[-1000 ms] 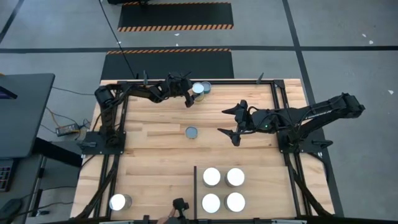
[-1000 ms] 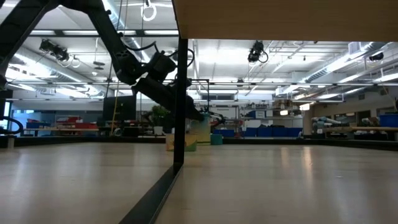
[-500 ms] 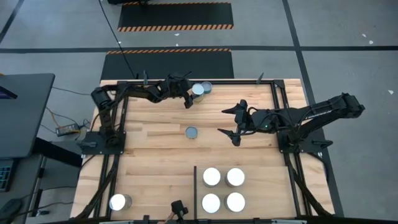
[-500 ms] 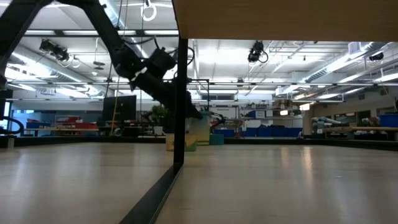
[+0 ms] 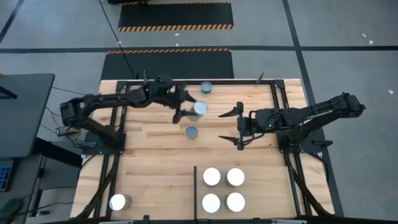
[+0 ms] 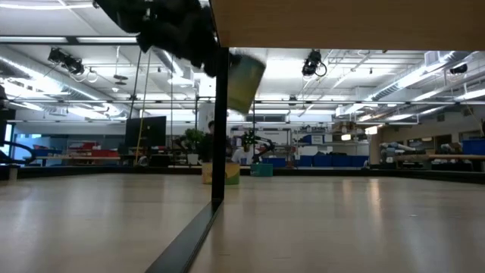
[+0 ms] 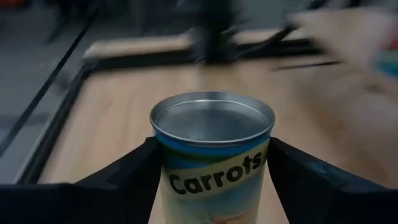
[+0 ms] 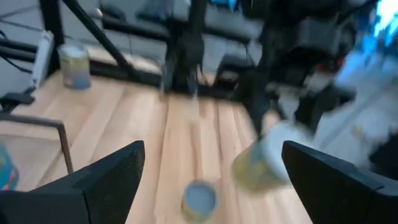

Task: Pick and place cans onto a shelf
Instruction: Put the top canned carrots on the shelf

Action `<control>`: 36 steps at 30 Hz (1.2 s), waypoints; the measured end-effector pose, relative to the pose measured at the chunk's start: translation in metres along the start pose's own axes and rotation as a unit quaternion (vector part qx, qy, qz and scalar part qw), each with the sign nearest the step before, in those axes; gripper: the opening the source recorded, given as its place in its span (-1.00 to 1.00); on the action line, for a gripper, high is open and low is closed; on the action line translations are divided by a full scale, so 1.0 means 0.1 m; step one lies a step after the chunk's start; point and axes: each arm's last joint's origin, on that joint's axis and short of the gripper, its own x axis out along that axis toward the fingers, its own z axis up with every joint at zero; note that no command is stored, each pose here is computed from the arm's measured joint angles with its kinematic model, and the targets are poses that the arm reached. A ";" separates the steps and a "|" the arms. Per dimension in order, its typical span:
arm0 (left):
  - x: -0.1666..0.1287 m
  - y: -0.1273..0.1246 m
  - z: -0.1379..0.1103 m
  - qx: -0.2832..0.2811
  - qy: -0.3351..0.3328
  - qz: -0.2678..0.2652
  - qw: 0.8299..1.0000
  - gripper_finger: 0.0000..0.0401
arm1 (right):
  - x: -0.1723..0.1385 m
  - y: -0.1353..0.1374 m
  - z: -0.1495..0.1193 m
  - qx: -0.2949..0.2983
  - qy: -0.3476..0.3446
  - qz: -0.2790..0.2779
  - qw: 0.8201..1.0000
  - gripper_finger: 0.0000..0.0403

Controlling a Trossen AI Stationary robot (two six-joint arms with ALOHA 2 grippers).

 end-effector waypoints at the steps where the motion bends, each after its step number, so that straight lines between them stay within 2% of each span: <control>1: 0.01 -0.08 0.06 0.014 -0.014 -0.015 1.000 0.37 | 0.00 0.00 0.03 -0.013 -0.019 0.005 1.000 0.92; 5: 0.11 -0.31 0.15 0.044 -0.037 -0.034 0.998 0.37 | -0.01 -0.03 0.15 -0.035 -0.079 0.003 0.996 0.92; 8: 0.20 -0.38 0.13 0.058 -0.024 -0.008 0.998 0.37 | 0.00 -0.08 0.15 -0.030 -0.081 -0.008 0.996 0.92; 12: 0.30 -0.33 0.04 0.044 -0.001 0.021 0.999 0.37 | 0.02 -0.11 0.05 -0.016 -0.033 -0.005 0.999 0.92; 16: 0.44 -0.25 -0.11 0.015 0.017 0.026 0.999 0.37 | 0.04 -0.15 -0.12 -0.017 0.049 -0.003 0.999 0.92; 19: 0.58 -0.22 -0.21 0.003 0.015 0.025 1.000 0.37 | 0.04 -0.21 -0.25 -0.011 0.107 -0.003 0.994 0.92; 23: 0.78 -0.23 -0.30 -0.002 -0.006 0.022 1.000 0.37 | 0.09 -0.23 -0.49 -0.012 0.152 0.016 0.988 0.92; 29: 0.99 -0.32 -0.43 -0.005 -0.016 0.007 1.000 0.37 | 0.19 -0.20 -0.69 -0.033 0.175 0.023 0.984 0.92; 36: 1.07 -0.43 -0.42 0.006 -0.044 -0.004 0.999 0.37 | 0.36 -0.15 -0.78 -0.076 0.185 0.043 0.979 0.92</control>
